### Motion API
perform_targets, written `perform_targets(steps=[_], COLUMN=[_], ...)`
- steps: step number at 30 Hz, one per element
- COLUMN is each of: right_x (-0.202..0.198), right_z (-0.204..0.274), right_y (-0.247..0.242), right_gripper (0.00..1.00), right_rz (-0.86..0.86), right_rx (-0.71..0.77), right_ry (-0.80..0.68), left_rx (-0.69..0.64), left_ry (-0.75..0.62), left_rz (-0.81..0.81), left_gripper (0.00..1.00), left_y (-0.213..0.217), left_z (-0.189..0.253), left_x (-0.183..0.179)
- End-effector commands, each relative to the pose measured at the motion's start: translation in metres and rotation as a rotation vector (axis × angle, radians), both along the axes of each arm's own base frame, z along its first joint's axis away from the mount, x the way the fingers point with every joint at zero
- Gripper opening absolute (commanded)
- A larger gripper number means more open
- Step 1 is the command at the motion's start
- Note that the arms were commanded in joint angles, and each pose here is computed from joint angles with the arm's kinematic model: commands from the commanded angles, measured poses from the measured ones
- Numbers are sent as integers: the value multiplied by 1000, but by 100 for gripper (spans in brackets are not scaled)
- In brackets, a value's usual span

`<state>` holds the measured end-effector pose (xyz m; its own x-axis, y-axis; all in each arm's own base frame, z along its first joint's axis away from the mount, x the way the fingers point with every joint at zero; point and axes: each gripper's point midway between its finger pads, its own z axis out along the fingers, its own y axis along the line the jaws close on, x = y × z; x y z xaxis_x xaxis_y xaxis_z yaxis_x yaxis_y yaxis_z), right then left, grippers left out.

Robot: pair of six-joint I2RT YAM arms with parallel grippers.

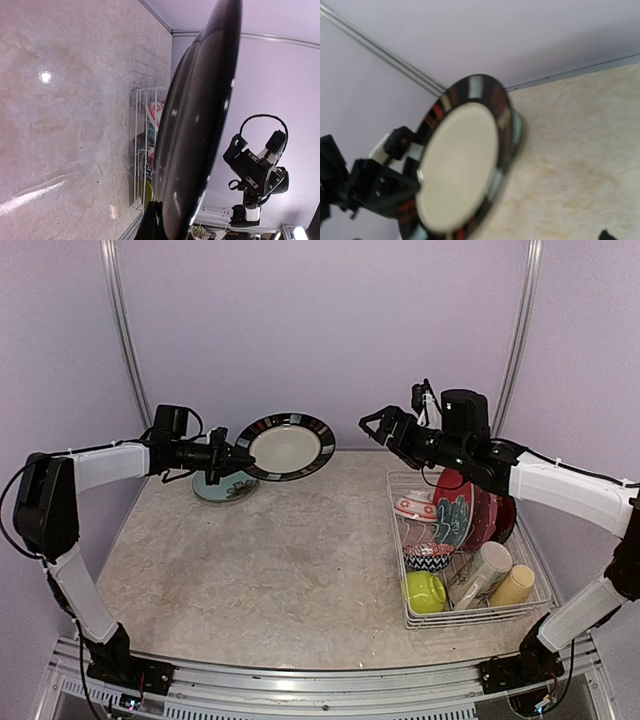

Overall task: Unload the mixed dishes from the dish rack
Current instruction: Pass from the right arm to the left, then place the plate on the plate.

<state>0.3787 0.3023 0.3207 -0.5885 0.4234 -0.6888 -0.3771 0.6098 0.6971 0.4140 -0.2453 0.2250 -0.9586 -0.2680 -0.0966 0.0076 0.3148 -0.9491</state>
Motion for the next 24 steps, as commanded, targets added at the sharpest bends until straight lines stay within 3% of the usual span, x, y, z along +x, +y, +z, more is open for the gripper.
perform_targets(steps=[1,10,24], right_x=[-8,-25,-44], right_z=[5,12,26], right_y=[-24,-66,-90], right_gripper=[100,100,99], right_rz=[-49,-155,-191], right_rx=[-91,-217,-251], right_ry=[-47,-91,-157], left_rx=[35,83,212], left_ry=[-59,9,88], left_rz=[104,264,313], left_gripper=[0,0,0], left_y=[45,137,166], left_z=[8,-28,-95], left_x=[32,79,113])
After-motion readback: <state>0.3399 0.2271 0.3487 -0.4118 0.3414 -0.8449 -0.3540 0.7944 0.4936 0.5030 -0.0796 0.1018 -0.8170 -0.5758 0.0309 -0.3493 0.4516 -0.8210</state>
